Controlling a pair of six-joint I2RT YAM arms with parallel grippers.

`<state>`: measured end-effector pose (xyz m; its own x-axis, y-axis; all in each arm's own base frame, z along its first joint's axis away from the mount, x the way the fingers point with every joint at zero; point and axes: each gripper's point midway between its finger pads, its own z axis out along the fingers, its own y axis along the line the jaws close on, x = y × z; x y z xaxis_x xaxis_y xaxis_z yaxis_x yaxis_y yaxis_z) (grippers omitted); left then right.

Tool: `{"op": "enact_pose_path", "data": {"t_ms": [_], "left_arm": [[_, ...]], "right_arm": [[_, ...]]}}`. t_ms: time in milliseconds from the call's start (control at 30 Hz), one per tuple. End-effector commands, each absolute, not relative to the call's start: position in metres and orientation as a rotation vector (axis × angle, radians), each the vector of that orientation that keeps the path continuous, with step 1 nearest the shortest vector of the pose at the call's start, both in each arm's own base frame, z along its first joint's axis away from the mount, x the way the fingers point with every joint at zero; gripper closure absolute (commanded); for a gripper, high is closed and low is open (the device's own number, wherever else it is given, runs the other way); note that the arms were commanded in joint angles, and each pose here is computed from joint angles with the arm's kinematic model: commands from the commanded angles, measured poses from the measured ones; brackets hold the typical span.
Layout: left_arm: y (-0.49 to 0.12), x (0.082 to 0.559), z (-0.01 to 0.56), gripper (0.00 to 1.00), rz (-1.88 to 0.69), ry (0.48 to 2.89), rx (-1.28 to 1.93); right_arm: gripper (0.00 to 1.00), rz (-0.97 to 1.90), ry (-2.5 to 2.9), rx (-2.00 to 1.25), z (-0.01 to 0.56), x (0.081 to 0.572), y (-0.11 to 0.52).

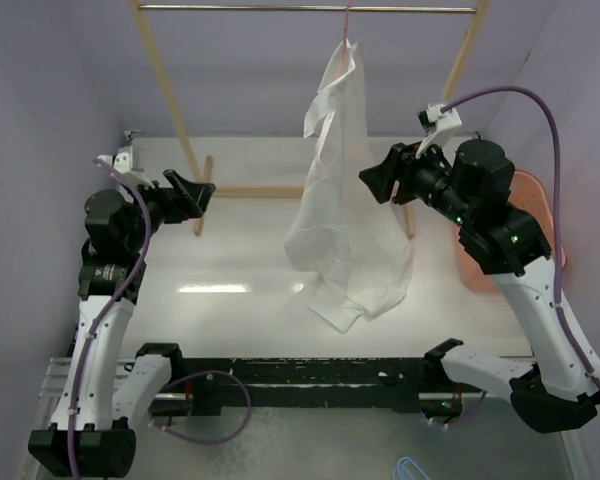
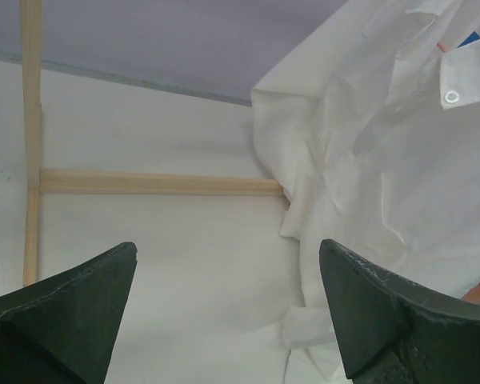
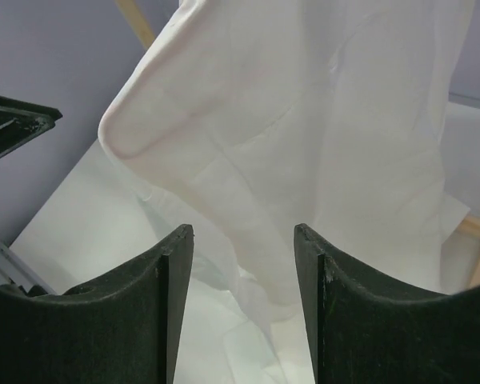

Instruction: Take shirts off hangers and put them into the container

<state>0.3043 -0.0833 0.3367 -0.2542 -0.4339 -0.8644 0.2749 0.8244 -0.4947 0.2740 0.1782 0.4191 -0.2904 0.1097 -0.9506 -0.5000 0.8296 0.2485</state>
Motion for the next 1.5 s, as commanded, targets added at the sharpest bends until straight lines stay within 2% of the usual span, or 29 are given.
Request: {"op": "enact_pose_path", "data": {"t_ms": [0,67,100,133,167,300,500,700,1033,1100,1233,1467], "left_arm": [[-0.084,0.286,0.362,0.01,-0.664,1.571,-0.073],[-0.085,0.283,0.364,0.01,-0.676,1.547,-0.067],[-0.088,0.284,0.363,0.01,-0.685,1.555,-0.050],[-0.092,0.284,0.361,0.00,-0.694,1.569,-0.011],[-0.097,0.285,0.358,0.01,-0.702,1.578,0.033],[-0.104,0.282,0.355,0.06,-0.710,1.572,0.127],[-0.101,0.285,0.349,0.06,-0.684,1.590,0.124],[-0.101,0.291,0.342,0.06,-0.683,1.626,0.116],[-0.097,0.291,0.342,0.06,-0.663,1.620,0.107],[-0.098,0.291,0.342,0.07,-0.664,1.621,0.109],[-0.098,0.292,0.341,0.07,-0.664,1.622,0.108],[-0.098,0.292,0.340,0.08,-0.669,1.626,0.103]], "right_arm": [[0.42,0.598,1.713,-0.321,0.447,0.279,0.179],[0.38,0.617,1.687,-0.334,0.456,0.282,0.185],[0.15,0.626,1.677,-0.343,0.461,0.284,0.188],[0.08,0.635,1.670,-0.352,0.466,0.287,0.191],[0.07,0.648,1.666,-0.364,0.470,0.290,0.196],[0.07,0.706,1.665,-0.403,0.483,0.304,0.217],[0.11,0.704,1.655,-0.402,0.497,0.330,0.235],[0.13,0.550,1.670,-0.357,0.505,0.367,0.242],[0.17,0.322,1.715,-0.301,0.488,0.393,0.249],[0.19,0.275,1.734,-0.288,0.481,0.396,0.247],[0.30,0.208,1.743,-0.230,0.477,0.391,0.230],[0.33,0.077,1.761,-0.179,0.457,0.377,0.194]]}}
